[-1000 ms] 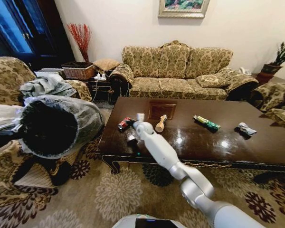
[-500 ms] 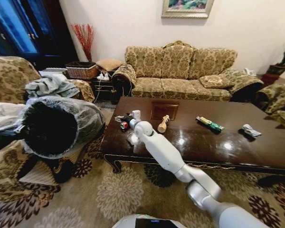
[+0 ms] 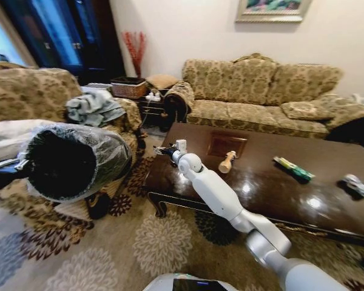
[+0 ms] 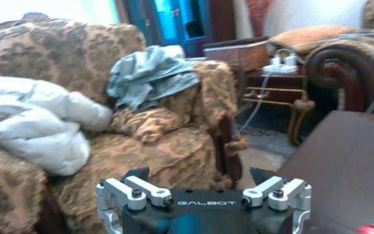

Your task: Move to the front of the table and place the trash on the table into the trash bin.

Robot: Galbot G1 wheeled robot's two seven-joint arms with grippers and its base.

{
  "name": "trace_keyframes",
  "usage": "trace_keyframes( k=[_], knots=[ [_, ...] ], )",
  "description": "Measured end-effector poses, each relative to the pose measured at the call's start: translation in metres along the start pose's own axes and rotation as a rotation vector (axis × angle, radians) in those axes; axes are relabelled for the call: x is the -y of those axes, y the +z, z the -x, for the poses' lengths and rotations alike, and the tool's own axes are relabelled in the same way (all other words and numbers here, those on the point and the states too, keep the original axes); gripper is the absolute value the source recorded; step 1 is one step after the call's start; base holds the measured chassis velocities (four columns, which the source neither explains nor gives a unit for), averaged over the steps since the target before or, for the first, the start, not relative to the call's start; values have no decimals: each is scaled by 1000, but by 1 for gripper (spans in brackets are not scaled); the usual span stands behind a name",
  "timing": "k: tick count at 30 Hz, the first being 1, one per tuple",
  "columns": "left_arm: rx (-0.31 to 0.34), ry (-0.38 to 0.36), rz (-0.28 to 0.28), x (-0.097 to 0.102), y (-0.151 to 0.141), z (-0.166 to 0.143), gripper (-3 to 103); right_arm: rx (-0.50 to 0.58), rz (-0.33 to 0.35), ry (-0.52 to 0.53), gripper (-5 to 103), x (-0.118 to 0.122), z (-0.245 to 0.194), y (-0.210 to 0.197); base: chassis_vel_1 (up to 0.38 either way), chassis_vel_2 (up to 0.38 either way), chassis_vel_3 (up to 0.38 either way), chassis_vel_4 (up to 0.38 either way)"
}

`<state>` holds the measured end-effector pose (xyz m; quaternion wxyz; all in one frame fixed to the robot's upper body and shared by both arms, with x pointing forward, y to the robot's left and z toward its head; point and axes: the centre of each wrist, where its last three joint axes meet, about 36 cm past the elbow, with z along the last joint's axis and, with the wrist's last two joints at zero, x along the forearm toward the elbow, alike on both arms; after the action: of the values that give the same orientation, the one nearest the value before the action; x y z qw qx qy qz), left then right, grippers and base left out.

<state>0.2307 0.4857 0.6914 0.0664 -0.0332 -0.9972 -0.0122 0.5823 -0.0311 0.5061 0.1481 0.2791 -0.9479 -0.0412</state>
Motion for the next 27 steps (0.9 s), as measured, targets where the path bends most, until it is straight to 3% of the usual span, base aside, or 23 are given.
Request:
trace_keyframes(
  k=[6,13,24,26,27],
  knots=[
    [8,29,1,6,1,5,0,-4,3,27,100,21,-8,4,53,39,37,42],
    [7,37,7,7,0,5,0,-3,-1,41,100,23,-11,5,-29,14,23,-14],
    [10,42,0,6,3,4,0,12,-1,103,100,11,-18,1,-119,122,121,-120],
    [11,47,-5,6,4,5,0,-11,71,200,100,-2,-24,-4,-49,73,65,-59],
    [11,47,-5,6,4,5,0,-11,71,200,100,-2,-24,-4,-49,58,40,-59]
  ],
)
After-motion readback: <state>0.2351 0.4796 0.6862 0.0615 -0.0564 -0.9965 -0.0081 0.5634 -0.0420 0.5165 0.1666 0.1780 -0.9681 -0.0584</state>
